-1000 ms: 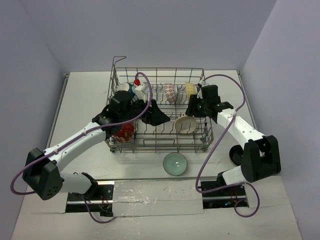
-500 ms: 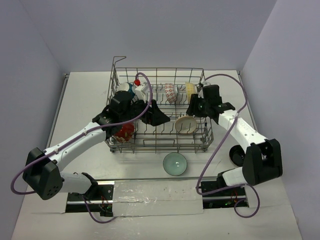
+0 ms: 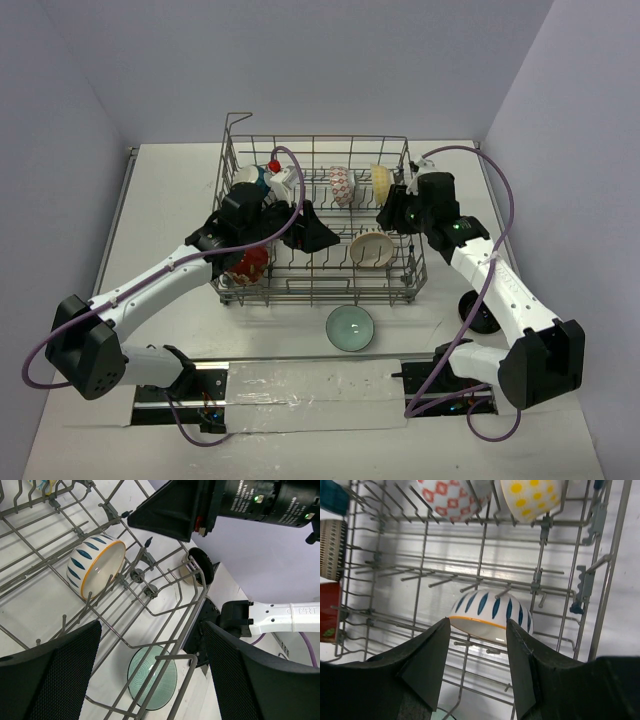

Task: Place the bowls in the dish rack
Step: Pick up the bowl from the dish rack.

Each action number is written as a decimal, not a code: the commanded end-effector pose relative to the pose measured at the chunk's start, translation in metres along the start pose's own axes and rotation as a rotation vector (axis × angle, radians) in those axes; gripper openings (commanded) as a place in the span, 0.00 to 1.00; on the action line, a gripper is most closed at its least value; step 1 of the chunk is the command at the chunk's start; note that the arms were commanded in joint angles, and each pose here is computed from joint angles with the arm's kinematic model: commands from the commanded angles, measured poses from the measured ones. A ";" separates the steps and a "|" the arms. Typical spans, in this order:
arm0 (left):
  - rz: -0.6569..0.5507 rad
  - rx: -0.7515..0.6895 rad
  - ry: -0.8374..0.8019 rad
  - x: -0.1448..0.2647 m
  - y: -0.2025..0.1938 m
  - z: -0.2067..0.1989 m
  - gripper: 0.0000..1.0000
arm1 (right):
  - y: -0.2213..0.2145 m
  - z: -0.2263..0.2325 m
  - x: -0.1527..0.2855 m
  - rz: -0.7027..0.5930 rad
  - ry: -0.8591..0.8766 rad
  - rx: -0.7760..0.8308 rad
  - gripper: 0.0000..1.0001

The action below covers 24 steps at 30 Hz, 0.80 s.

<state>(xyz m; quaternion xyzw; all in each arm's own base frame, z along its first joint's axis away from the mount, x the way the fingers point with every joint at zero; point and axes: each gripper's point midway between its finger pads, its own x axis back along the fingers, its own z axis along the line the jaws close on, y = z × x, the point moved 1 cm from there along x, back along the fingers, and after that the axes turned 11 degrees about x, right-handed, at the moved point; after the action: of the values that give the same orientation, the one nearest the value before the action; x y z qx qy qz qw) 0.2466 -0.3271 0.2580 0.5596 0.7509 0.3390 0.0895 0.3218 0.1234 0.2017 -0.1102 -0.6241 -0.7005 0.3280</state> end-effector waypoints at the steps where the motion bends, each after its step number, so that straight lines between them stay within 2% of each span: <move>1: -0.030 -0.040 -0.037 0.003 0.008 -0.010 0.88 | -0.010 0.001 -0.004 0.038 -0.014 0.006 0.56; 24: -0.029 -0.039 -0.028 0.002 0.007 -0.006 0.88 | -0.055 -0.013 -0.035 0.216 -0.116 0.045 0.56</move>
<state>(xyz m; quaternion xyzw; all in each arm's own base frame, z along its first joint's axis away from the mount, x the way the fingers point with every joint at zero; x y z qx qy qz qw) 0.2466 -0.3272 0.2577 0.5594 0.7510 0.3391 0.0903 0.3092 0.1259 0.1397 -0.1936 -0.6304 -0.6512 0.3755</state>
